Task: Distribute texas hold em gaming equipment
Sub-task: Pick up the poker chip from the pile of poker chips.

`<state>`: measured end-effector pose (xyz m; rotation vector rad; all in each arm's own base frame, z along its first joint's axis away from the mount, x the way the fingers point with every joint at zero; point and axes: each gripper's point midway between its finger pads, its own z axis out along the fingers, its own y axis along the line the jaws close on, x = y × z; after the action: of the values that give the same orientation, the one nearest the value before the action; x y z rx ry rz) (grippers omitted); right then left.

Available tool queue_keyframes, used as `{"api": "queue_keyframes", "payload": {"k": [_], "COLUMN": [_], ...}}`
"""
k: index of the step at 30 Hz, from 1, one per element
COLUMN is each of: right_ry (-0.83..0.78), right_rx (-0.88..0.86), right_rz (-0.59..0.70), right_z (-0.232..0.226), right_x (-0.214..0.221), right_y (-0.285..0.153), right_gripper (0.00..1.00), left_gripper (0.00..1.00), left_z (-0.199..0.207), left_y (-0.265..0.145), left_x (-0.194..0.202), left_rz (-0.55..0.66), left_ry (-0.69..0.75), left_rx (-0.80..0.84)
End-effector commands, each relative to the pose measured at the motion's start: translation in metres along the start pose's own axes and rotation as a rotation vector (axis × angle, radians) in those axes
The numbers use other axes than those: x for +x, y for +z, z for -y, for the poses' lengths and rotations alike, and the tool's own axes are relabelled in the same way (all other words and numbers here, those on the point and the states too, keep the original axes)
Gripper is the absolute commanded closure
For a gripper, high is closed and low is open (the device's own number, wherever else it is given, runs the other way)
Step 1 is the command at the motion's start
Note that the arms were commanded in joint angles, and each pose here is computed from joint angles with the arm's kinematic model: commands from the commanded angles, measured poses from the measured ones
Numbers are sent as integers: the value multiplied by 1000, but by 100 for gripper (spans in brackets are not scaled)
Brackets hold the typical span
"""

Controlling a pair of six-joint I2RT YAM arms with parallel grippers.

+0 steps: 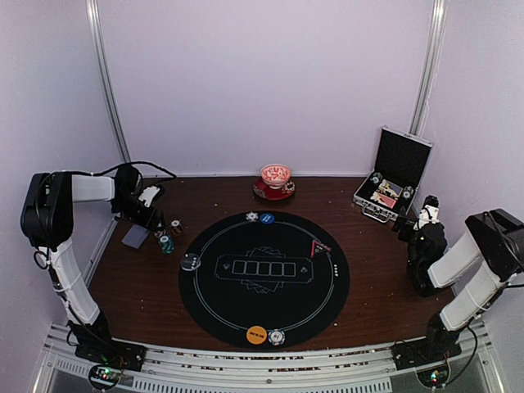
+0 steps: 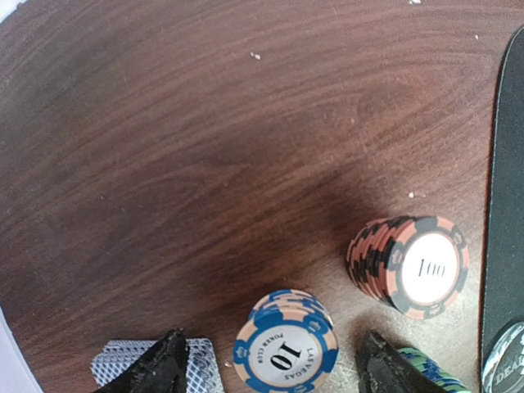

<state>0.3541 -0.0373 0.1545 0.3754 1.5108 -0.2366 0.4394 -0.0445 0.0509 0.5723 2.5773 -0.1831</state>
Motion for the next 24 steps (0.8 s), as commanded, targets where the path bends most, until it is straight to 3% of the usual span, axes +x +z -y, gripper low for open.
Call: {"api": "queue_keyframes", "payload": {"k": [1, 17, 24], "right_ry": [15, 15, 14], "right_rx": [4, 5, 5], "right_rz": [20, 20, 19], "right_z": [1, 1, 1], "right_x": [-5, -5, -5], "right_y": [2, 2, 2], "right_gripper": [0, 0, 0], "left_gripper": [30, 47, 59], "left_z": [1, 5, 4], "left_y": [8, 10, 7], "left_x": [2, 3, 1], "left_rz": [10, 13, 20], "left_ry": [15, 8, 6], "left_rx": [20, 37, 29]}}
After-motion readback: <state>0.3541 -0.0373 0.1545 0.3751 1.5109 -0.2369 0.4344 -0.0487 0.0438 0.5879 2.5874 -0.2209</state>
